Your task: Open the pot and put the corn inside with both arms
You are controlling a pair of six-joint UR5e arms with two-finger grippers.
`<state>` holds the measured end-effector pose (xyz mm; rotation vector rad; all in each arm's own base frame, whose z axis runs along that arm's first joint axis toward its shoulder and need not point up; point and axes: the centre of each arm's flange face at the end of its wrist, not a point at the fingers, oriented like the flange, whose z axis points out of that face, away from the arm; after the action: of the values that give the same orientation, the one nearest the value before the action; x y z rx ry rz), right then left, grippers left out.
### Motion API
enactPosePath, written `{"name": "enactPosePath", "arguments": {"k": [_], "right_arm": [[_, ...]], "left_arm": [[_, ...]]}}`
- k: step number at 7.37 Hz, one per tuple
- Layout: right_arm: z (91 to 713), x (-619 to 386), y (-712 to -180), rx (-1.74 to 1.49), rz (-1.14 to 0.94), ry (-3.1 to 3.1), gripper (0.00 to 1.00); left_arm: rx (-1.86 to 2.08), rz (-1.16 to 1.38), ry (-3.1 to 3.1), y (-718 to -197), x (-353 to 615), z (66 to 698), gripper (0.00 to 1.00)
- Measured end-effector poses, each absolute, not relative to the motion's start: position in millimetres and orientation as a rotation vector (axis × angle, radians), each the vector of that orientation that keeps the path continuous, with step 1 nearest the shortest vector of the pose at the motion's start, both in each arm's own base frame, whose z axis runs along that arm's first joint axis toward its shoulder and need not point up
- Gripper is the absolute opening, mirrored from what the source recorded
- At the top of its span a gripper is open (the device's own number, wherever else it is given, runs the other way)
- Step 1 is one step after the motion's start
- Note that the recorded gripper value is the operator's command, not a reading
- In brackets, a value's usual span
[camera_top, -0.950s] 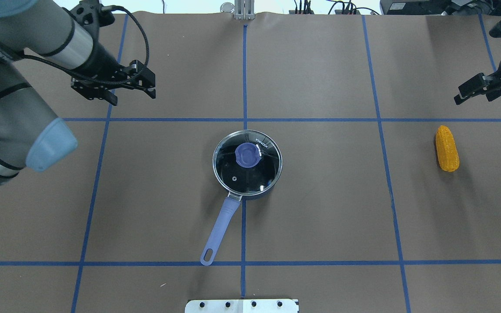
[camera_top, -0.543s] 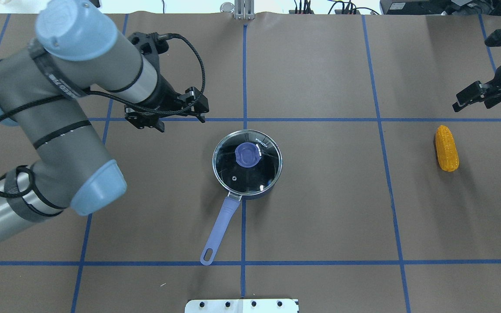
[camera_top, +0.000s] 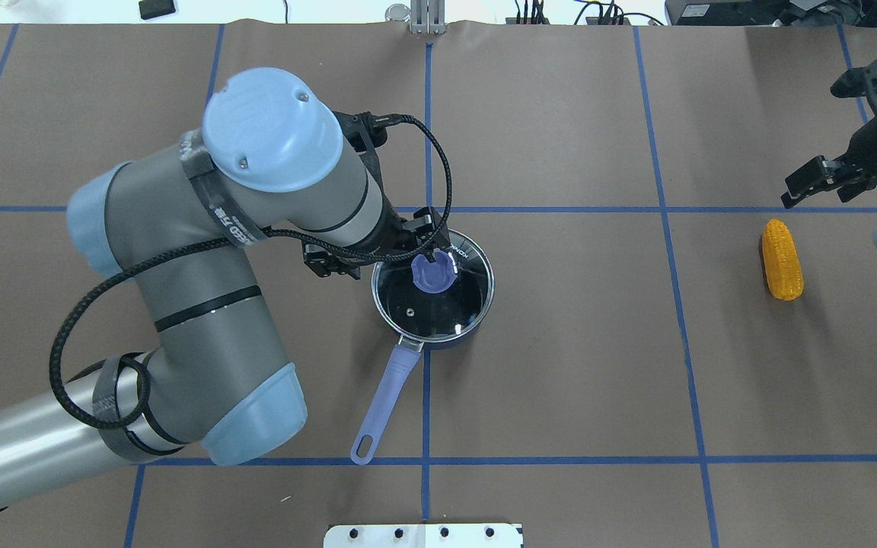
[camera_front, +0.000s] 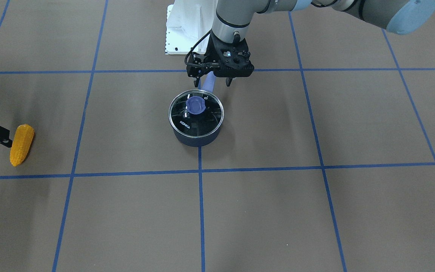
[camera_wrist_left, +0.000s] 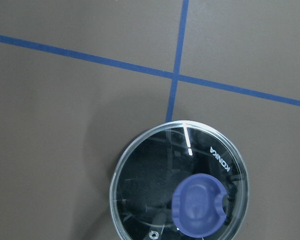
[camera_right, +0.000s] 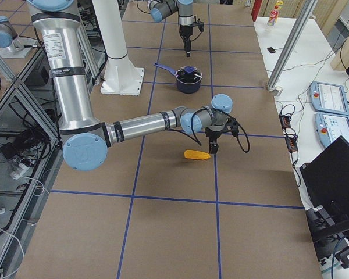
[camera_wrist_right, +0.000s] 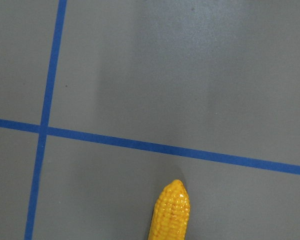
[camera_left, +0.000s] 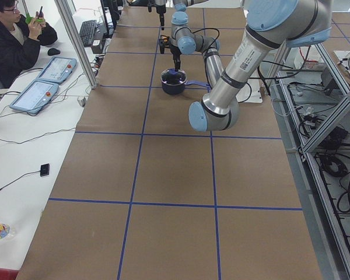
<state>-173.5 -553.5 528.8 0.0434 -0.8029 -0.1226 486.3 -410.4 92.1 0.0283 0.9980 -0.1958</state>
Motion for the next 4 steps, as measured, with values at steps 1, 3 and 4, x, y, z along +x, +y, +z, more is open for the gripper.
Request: {"name": "enactPosePath", "arguments": {"k": [1,3,4], "right_arm": [[535.6,-182.5,-551.6,0.046,-0.119,-0.784,1.00],[549.8,-196.9,-549.0,0.071,-0.094,-0.783,1.00],[551.7,-205.6,-546.2,0.077,-0.076,-0.794,1.00]], "left_arm": [[0.033,-0.200,0.991,-402.9,500.7,87.2,0.97],[0.037,-0.198,0.985,-395.9,517.6,79.9,0.97],[0.035,-0.198,0.978,-397.5,525.5,77.3,0.97]]}}
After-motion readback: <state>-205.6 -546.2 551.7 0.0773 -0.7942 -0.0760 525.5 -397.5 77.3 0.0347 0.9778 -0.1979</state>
